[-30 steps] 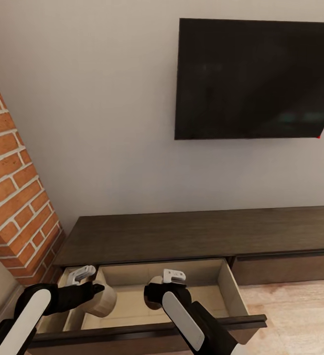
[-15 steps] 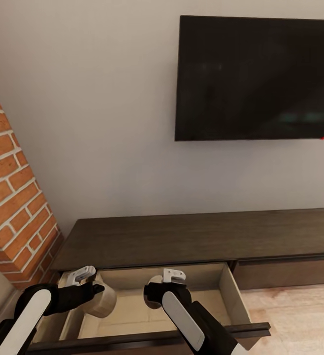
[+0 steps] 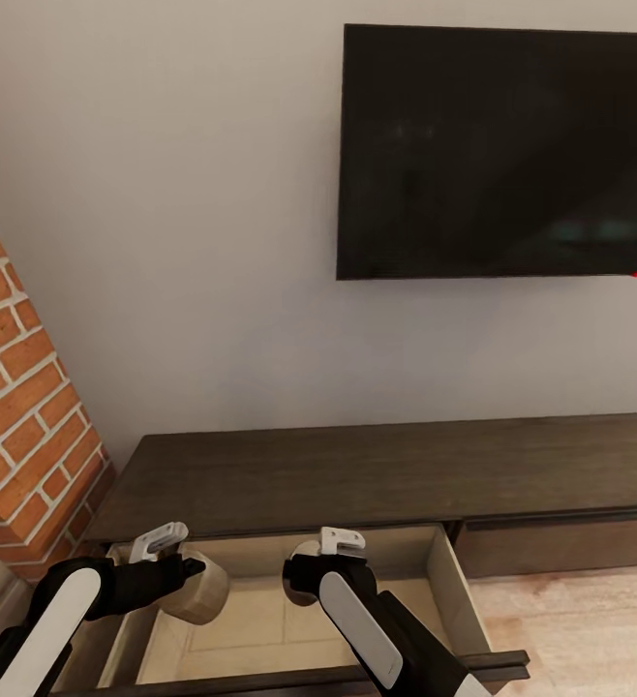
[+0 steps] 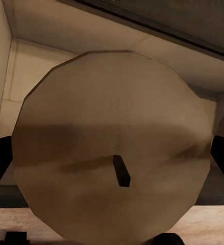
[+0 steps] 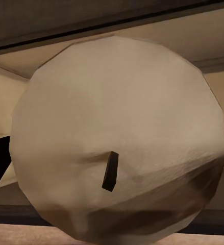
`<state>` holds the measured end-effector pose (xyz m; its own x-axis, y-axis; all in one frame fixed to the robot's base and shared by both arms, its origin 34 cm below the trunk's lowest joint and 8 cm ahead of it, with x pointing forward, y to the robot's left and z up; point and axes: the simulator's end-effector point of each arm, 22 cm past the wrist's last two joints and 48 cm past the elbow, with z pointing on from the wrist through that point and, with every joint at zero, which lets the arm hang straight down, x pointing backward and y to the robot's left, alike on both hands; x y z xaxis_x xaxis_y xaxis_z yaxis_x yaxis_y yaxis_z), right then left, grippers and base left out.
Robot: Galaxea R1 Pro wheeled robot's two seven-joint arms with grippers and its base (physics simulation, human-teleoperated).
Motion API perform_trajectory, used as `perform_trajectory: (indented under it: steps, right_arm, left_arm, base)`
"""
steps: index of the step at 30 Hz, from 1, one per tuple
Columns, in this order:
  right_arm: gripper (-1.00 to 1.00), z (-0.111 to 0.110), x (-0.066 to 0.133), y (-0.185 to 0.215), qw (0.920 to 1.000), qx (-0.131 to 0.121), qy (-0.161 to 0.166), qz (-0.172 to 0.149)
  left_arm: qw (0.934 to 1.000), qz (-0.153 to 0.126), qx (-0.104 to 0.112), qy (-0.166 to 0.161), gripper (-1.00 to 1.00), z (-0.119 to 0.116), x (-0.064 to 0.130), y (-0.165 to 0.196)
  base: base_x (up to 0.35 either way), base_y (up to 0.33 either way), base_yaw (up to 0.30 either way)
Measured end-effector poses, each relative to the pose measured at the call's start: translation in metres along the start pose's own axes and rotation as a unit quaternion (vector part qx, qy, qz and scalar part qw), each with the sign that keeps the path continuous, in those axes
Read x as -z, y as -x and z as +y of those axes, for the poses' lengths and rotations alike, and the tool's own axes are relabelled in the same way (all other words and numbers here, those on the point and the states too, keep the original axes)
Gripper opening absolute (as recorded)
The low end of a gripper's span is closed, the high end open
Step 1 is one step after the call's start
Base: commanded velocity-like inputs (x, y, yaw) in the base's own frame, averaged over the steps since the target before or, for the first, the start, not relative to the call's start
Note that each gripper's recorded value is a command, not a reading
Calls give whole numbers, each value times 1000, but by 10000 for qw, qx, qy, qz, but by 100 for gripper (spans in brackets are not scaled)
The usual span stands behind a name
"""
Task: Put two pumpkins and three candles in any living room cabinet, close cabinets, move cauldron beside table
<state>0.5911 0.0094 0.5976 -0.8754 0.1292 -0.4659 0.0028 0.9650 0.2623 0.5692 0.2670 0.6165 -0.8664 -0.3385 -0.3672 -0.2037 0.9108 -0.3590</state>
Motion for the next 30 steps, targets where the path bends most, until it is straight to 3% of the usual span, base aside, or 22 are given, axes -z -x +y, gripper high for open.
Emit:
perform_trajectory:
  steps: [18,24,30]
  right_arm:
    - [-100,-11,-25,-18,10000,0,-53,-48]
    - [-100,-18,-40,-33,9998,93,-158,-36]
    - [-100,-34,-58,-41,9989,131,-398,-202]
  left_arm:
    - [10000,5,16,59,-100,15,-25,-16]
    - [9993,-282,-31,258,-100,23,-38,-13]
    - [9986,-360,-111,367,-100,25,-51,-20]
  base:
    - [0,0,0]
    - [0,0,0]
    - [0,0,0]
